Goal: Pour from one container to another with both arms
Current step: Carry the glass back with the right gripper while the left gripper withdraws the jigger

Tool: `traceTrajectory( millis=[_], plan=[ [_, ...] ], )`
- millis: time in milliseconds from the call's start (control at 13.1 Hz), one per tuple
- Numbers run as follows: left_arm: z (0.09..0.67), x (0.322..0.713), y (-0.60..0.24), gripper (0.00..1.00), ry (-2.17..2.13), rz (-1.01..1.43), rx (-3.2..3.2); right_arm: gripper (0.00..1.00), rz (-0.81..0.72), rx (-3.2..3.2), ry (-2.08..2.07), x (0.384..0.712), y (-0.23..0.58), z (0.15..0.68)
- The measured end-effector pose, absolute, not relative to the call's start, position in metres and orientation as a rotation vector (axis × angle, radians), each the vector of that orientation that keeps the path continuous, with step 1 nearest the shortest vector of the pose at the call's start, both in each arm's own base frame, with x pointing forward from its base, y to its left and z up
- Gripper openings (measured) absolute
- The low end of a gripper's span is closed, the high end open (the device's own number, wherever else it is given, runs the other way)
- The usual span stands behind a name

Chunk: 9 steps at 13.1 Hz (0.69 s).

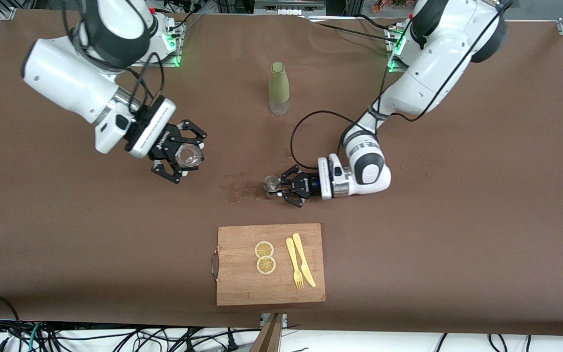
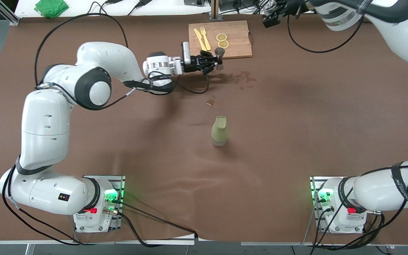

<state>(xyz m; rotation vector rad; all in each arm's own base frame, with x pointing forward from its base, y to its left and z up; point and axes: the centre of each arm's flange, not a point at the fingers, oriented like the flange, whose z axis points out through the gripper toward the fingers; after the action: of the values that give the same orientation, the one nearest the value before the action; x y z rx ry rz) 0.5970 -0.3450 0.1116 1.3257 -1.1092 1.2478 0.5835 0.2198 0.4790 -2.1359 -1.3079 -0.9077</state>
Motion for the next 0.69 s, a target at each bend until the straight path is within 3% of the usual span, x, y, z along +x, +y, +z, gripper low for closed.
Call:
traceTrajectory(
  millis=[686],
  plan=[
    [0.091,0.587,-0.132,0.21,-1.286,1.085,1.152,0.27,-0.932,-1.907,-1.406,0.608,0.137,0.409]
  ],
)
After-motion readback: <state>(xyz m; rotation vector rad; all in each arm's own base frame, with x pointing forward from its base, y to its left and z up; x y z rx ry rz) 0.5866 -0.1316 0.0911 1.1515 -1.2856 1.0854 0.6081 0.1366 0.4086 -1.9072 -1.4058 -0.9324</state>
